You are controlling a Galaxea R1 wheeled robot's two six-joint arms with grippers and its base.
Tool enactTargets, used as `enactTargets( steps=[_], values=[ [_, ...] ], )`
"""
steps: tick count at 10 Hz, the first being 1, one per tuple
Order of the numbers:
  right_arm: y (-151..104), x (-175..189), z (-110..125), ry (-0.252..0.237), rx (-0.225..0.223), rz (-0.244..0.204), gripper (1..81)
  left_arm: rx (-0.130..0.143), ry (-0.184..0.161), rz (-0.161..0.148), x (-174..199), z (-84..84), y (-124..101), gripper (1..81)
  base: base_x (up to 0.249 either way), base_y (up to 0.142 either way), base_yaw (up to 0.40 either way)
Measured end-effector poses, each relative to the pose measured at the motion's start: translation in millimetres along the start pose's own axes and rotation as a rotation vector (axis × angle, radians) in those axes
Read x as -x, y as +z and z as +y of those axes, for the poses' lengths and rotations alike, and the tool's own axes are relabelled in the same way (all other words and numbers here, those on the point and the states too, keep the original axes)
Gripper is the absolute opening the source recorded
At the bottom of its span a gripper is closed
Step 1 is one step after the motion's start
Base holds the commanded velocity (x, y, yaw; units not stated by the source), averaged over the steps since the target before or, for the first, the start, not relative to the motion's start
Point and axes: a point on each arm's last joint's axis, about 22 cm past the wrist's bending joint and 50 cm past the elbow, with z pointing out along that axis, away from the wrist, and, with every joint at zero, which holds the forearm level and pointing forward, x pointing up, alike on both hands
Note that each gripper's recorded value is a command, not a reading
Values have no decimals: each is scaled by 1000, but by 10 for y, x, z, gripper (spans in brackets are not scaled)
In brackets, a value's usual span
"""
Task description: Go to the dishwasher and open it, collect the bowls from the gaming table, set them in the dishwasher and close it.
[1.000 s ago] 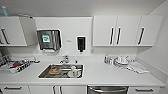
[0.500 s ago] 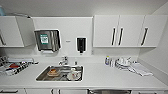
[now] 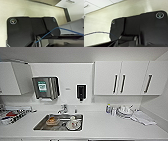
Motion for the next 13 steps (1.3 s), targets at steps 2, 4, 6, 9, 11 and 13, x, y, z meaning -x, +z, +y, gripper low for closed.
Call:
enactTargets(
  steps=[2, 4, 6, 9, 11, 13],
  values=[
    [-2, 26, 4, 1, 1, -4, 811, 0, -1, -3, 24, 1, -3, 811, 0, 0, 0],
    [-4, 68, 5, 3, 1, -8, 811, 0, -4, -9, 73, 5, -8, 811, 0, 0, 0],
    [-6, 45, 10, 1, 2, -5, 811, -3, -3, -8, 68, -18, -22, 811, 0, 0, 0],
    [-108, -5, 84, 0, -4, -2, 811, 2, -1, 33, -76, -179, -281, 811, 0, 0, 0],
    [-211, -150, 91, -8, -25, 6, 811, 48, -7, 81, -253, -87, -485, 811, 0, 0, 0],
    [-320, -295, -117, -2, -94, -6, 811, 49, -21, 124, -425, -248, -802, 811, 0, 0, 0]
  ],
)
